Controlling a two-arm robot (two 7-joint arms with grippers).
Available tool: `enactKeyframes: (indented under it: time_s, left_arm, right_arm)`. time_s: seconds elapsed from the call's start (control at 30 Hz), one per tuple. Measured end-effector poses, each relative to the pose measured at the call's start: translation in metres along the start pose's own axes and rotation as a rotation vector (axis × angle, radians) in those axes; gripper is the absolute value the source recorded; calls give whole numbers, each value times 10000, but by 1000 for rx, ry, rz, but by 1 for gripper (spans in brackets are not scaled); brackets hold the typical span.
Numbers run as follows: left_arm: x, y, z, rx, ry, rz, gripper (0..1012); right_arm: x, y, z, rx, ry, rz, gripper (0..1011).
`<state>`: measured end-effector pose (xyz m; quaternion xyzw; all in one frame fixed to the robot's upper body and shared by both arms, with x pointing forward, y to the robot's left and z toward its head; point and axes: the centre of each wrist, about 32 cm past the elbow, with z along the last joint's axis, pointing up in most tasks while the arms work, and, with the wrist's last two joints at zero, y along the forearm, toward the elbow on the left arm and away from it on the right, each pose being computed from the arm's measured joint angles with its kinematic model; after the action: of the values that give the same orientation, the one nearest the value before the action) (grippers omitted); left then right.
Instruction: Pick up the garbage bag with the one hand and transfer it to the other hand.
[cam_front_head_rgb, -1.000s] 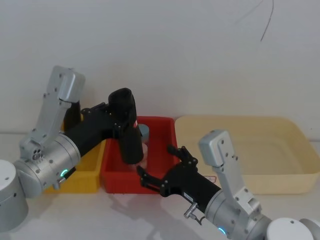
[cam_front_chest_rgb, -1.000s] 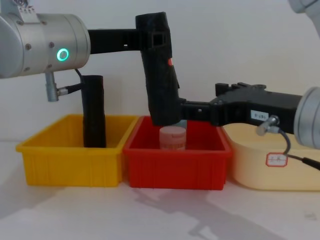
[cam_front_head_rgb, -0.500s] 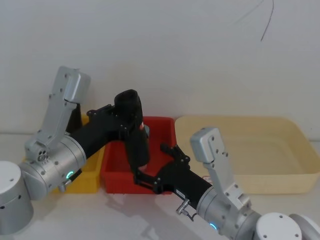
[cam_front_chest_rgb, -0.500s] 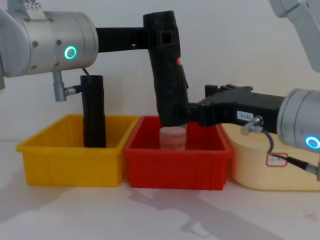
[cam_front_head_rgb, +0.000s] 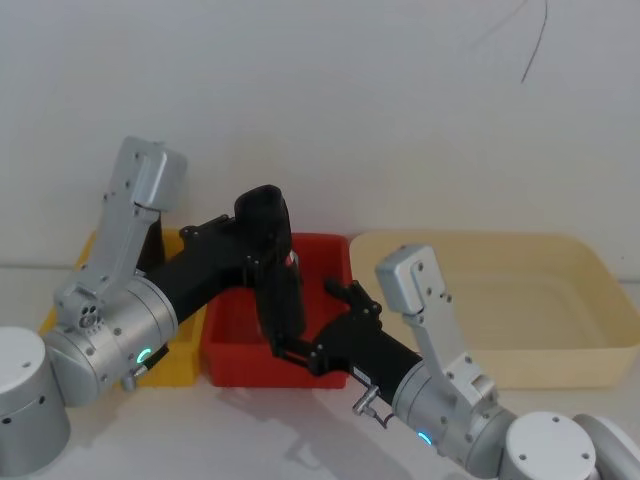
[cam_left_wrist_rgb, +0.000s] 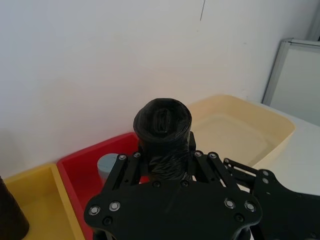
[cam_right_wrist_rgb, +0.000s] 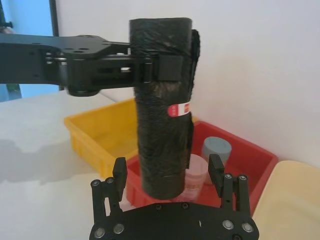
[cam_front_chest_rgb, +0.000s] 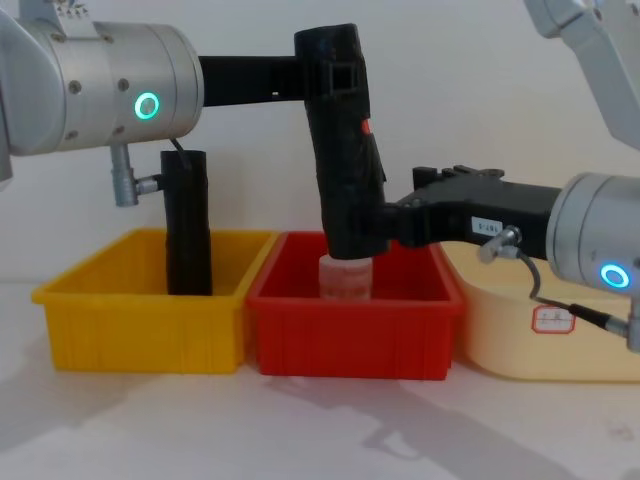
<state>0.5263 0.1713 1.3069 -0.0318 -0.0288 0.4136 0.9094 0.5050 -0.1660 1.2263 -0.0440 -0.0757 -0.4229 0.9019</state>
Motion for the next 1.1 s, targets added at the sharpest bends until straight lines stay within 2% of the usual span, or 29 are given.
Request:
enactKeyframes:
  time_s: [0.3,0.67,1.1]
  left_arm:
    - [-26,27,-4,10,6,-10,379]
    - [-91,21,6,15,8,-25,379]
    - [-159,-22,27,11,1,-36,379]
  right_arm:
    - [67,-5,17,-14,-20,-29,999]
    - [100,-3,27,-20,-29,-30,999]
    - [77,73,-62,-32,-21,4,999]
